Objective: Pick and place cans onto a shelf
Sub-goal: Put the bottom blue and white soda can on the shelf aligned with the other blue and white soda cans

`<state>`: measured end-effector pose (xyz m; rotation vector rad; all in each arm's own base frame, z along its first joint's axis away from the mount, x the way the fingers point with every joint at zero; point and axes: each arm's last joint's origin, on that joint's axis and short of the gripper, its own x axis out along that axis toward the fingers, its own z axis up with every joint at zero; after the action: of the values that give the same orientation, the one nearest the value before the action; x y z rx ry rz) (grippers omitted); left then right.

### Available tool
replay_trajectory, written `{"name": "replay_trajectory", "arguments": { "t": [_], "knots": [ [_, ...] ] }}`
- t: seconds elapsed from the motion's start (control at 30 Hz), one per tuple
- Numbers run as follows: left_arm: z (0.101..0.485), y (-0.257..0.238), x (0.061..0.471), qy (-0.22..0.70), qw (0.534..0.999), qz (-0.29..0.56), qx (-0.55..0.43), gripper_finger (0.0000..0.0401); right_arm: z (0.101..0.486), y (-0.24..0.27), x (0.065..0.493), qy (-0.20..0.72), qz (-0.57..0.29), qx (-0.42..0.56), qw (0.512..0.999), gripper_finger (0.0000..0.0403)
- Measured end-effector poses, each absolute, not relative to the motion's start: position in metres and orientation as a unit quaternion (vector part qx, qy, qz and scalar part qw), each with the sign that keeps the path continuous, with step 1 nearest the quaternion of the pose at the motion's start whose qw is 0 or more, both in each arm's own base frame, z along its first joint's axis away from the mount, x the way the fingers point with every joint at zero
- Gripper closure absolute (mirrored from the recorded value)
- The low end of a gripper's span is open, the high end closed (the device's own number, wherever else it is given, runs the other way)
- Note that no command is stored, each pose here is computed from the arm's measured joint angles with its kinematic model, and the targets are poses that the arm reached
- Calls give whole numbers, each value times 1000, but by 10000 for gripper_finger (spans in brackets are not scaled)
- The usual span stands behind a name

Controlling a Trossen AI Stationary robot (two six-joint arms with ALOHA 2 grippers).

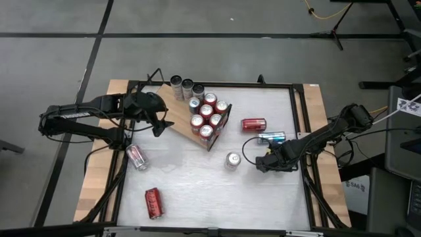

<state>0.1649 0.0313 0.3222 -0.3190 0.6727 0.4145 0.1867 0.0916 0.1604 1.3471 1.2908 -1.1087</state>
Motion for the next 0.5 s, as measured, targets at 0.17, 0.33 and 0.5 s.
{"name": "replay_trajectory", "arguments": {
  "t": [0.17, 0.33, 0.5],
  "knots": [
    [322, 31, 165, 326, 911, 201, -155, 55, 160, 89, 185, 503, -476, 545, 473, 31],
    [322, 31, 165, 326, 911, 201, -155, 55, 160, 87, 182, 487, -505, 540, 465, 31],
    [322, 31, 165, 326, 911, 201, -155, 55, 160, 87, 182, 481, -513, 543, 459, 31]
  ]
}}
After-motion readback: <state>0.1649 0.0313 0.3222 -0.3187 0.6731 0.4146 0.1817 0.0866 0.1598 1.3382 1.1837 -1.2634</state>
